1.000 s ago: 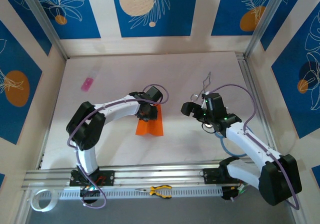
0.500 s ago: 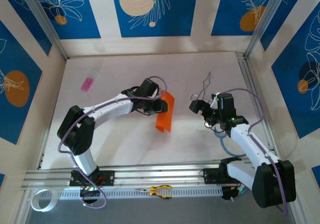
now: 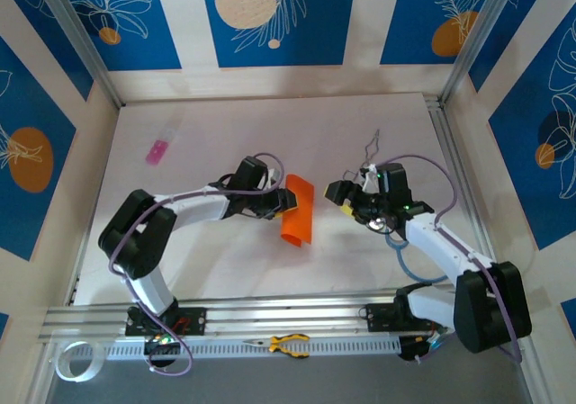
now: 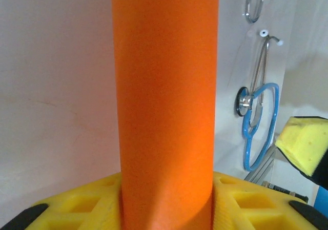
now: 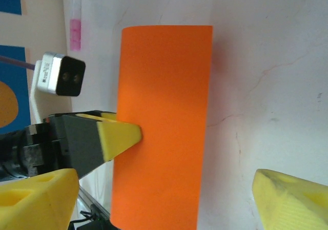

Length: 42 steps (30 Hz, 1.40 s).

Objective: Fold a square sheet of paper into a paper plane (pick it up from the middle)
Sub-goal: First fold the square sheet of paper in half at the center of the table.

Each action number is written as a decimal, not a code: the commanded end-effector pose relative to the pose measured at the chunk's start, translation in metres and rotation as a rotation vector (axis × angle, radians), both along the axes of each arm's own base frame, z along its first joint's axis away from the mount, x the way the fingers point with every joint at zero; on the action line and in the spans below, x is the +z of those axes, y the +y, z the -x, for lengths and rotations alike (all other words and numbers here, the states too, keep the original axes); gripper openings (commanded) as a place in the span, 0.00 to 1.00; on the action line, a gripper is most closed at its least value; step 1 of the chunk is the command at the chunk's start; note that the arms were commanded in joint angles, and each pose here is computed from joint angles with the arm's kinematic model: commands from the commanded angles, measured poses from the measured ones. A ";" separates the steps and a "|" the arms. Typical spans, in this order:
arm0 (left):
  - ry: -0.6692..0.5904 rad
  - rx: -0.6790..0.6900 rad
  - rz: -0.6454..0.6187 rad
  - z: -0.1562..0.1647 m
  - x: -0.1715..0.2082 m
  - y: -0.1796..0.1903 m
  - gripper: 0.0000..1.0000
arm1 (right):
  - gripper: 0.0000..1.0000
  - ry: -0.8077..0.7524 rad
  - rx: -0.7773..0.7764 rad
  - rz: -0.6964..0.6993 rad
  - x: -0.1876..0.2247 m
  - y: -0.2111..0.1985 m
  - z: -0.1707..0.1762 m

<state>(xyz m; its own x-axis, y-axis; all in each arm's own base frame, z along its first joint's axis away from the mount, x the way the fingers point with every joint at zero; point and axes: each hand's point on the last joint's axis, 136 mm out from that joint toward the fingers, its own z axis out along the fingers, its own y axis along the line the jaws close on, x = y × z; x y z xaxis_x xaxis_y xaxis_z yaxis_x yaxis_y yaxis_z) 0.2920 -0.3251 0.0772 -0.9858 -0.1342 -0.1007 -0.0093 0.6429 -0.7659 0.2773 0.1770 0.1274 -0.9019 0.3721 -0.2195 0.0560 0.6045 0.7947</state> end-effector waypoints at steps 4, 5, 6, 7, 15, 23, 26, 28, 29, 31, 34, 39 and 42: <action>0.025 0.019 -0.016 0.003 -0.022 0.007 0.43 | 0.88 0.004 0.050 -0.005 0.007 0.023 -0.007; 0.027 0.021 -0.027 0.004 -0.025 0.009 0.43 | 0.88 0.013 0.049 0.015 0.005 0.024 -0.007; 0.029 0.025 -0.038 0.004 -0.029 0.011 0.43 | 0.88 0.011 0.059 0.032 0.004 0.027 -0.007; 0.032 0.032 -0.048 0.005 -0.032 0.013 0.43 | 0.88 -0.001 0.079 0.041 0.006 0.032 -0.007; 0.009 0.057 -0.143 0.004 -0.040 0.028 0.53 | 0.84 0.025 0.096 0.081 -0.003 0.040 -0.005; -0.054 0.057 -0.265 0.002 -0.030 0.044 0.65 | 0.79 0.032 0.095 0.060 -0.007 0.042 -0.005; -0.076 0.061 -0.299 0.001 -0.027 0.050 0.65 | 0.79 0.038 0.099 0.054 -0.008 0.043 -0.004; -0.081 0.058 -0.316 0.002 -0.027 0.053 0.64 | 0.79 0.043 0.102 0.051 -0.008 0.044 -0.004; -0.081 0.053 -0.322 0.002 -0.027 0.054 0.64 | 0.79 0.045 0.104 0.050 -0.009 0.044 -0.004; -0.077 0.040 -0.336 0.003 -0.030 0.055 0.61 | 0.79 0.051 0.107 0.045 -0.010 0.045 -0.003; -0.072 0.037 -0.349 0.003 -0.034 0.056 0.60 | 0.77 0.050 0.119 0.033 -0.010 0.049 -0.003; -0.066 0.024 -0.363 0.003 -0.040 0.056 0.60 | 0.66 0.065 0.142 0.016 -0.012 0.056 -0.001; -0.064 0.005 -0.366 0.003 -0.044 0.054 0.61 | 0.65 0.077 0.137 0.022 -0.018 0.058 0.000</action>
<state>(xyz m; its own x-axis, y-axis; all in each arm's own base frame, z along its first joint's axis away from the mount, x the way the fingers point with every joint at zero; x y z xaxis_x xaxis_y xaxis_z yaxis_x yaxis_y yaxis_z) 0.2863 -0.2702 0.0371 -0.9731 -0.1138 -0.2003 0.0041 0.8607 -0.5091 0.2831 0.2291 0.1145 -0.9496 0.2549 -0.1827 0.0238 0.6394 0.7685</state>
